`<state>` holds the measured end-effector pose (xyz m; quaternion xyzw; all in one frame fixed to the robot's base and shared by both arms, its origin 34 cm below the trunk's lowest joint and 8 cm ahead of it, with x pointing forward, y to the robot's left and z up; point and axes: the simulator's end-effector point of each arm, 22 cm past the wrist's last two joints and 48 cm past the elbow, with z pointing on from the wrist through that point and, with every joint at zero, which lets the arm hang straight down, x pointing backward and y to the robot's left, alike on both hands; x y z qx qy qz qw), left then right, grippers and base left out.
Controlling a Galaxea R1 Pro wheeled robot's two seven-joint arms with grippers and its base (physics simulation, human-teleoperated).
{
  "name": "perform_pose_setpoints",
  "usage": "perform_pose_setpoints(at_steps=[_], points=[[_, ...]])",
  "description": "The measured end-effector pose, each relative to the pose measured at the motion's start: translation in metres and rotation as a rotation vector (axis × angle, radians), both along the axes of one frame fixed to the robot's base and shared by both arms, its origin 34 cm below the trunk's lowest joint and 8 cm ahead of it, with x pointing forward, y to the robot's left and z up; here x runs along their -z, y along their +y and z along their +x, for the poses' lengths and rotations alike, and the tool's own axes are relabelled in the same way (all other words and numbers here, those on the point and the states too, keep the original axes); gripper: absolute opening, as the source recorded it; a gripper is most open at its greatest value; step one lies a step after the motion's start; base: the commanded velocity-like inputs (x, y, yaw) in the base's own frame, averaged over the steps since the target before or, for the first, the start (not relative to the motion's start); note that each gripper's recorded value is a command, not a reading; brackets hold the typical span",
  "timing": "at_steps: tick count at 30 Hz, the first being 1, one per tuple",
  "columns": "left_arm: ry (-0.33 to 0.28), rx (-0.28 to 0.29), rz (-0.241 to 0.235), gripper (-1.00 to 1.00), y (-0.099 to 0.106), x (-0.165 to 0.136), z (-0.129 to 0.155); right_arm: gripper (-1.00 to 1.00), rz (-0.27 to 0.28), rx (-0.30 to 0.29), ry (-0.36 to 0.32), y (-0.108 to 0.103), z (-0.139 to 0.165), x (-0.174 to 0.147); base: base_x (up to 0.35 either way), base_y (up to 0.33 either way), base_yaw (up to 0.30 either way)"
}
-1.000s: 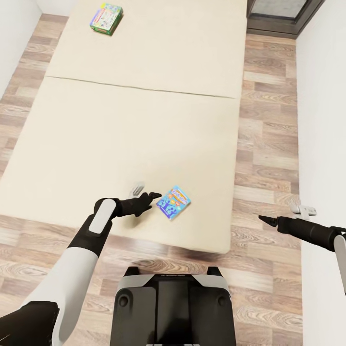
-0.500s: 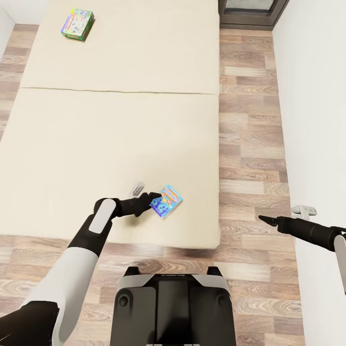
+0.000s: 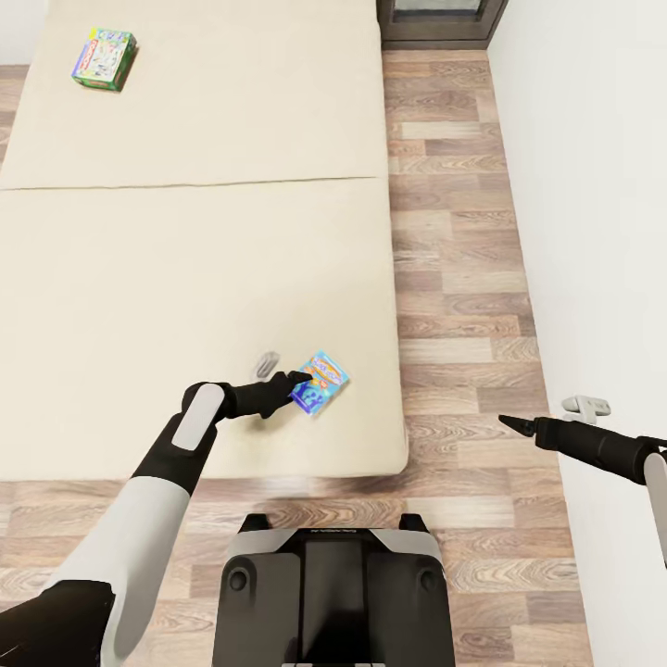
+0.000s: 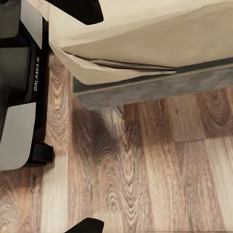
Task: Put all the toys in the child's room - the three board games (two on the bed and one on the table), the two jigsaw puzzles on the table, and the tennis ball on the table - inside the toy box on the table in the child's room.
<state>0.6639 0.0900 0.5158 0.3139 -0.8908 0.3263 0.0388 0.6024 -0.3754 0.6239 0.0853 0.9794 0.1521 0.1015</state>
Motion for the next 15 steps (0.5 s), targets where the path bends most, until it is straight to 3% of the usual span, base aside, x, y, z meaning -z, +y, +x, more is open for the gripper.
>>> perform_pose_setpoints(at_steps=[15], points=[[0.000, -0.003, -0.004, 1.00, -0.0015, -0.0004, 0.0003, 1.00, 0.000, 0.001, 0.000, -0.0003, 0.0001, -0.0001, 0.000, 0.000, -0.020]])
